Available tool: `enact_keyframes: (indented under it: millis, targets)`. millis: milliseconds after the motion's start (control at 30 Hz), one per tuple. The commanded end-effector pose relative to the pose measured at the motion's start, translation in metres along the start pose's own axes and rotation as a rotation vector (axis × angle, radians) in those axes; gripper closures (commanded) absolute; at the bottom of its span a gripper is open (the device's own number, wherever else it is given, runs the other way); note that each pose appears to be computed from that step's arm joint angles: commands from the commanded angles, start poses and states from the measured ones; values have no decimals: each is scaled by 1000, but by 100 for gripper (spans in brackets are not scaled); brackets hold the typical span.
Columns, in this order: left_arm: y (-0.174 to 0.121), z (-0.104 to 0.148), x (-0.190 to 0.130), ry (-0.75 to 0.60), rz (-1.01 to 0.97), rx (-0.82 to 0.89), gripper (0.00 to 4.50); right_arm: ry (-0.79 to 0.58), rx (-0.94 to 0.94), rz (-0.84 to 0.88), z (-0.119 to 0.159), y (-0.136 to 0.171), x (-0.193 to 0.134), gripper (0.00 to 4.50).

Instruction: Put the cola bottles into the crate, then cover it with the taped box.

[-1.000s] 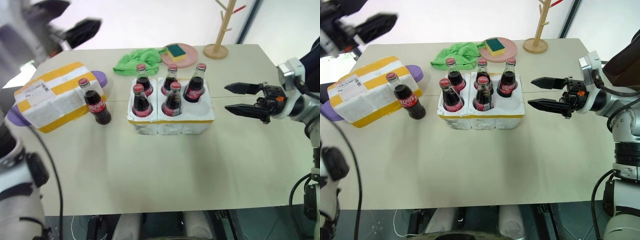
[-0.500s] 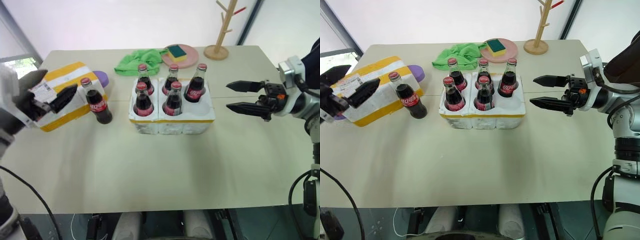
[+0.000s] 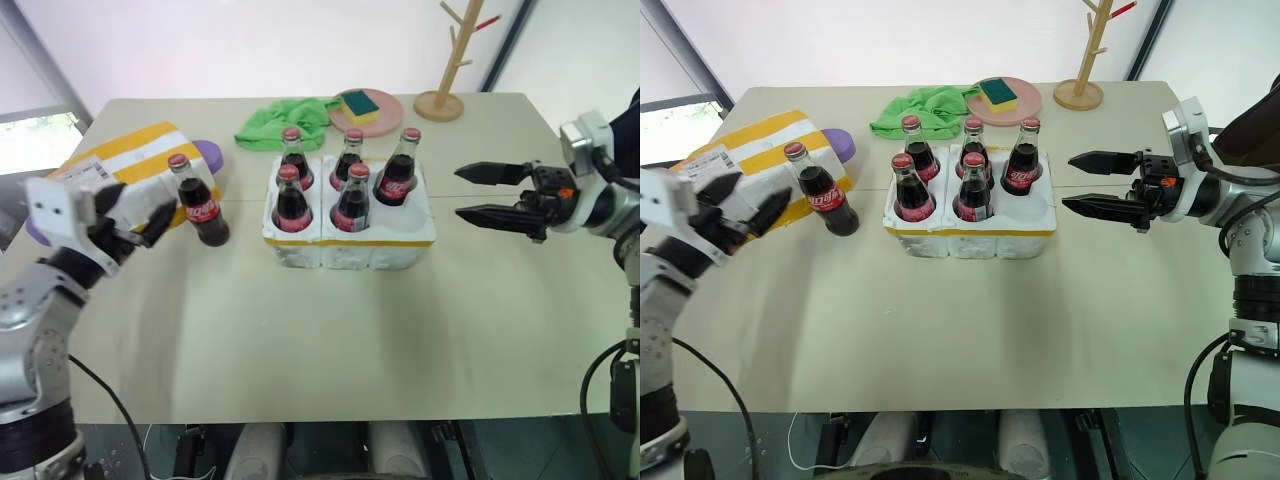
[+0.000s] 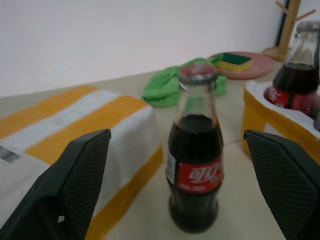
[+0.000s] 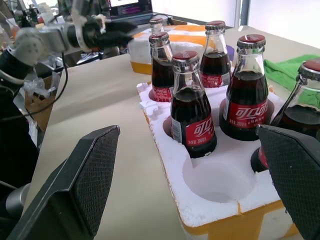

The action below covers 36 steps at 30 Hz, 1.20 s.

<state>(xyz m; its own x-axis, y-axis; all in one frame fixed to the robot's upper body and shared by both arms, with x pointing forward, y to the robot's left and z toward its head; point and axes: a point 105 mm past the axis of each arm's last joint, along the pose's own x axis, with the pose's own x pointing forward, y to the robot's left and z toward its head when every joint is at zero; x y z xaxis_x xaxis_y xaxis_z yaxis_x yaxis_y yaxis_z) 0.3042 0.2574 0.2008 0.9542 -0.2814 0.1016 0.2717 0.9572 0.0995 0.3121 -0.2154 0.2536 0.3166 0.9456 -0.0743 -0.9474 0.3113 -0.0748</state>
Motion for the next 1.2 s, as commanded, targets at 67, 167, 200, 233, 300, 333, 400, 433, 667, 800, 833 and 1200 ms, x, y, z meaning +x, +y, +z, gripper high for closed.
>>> enact_keyframes:
  millis: [67, 167, 200, 233, 300, 333, 400, 433, 667, 800, 833, 1200]
  targets:
    - [-6, 0, 2, -15, -21, 66, 4, -23, -68, -9, 19, 4, -5, 0]
    - [-6, -6, 4, -7, -24, 67, 4, -23, -73, -13, 19, 3, -5, 0]
    - [-5, -8, 4, -6, -20, 59, 4, -24, -72, -12, 19, 3, -5, 0]
    - [-3, -11, 6, 3, -13, 55, 4, -26, -72, -11, 19, 3, -4, 0]
    - [-4, -17, 11, 16, -22, 56, 4, -31, -71, -9, 18, 4, -4, 0]
    - [-4, -20, 14, 21, -22, 49, 4, -33, -71, -9, 18, 4, -3, 0]
    - [0, -23, 18, 20, 0, 28, 4, -36, -69, -10, 18, 4, -3, 0]
    - [2, -25, 20, 20, 10, 18, 4, -38, -69, -10, 17, 4, -2, 0]
    - [-1, -30, 39, 12, -11, -13, 4, -51, -67, -4, 19, 7, 2, 0]
    - [-3, -36, 47, 29, -34, -10, 4, -56, -66, 2, 21, 8, 4, 0]
    - [-4, -37, 49, 31, -39, -11, 4, -58, -67, 3, 21, 8, 5, 0]
    - [-4, -43, 63, 46, -62, -11, 4, -59, -64, 11, 22, 9, 8, 0]
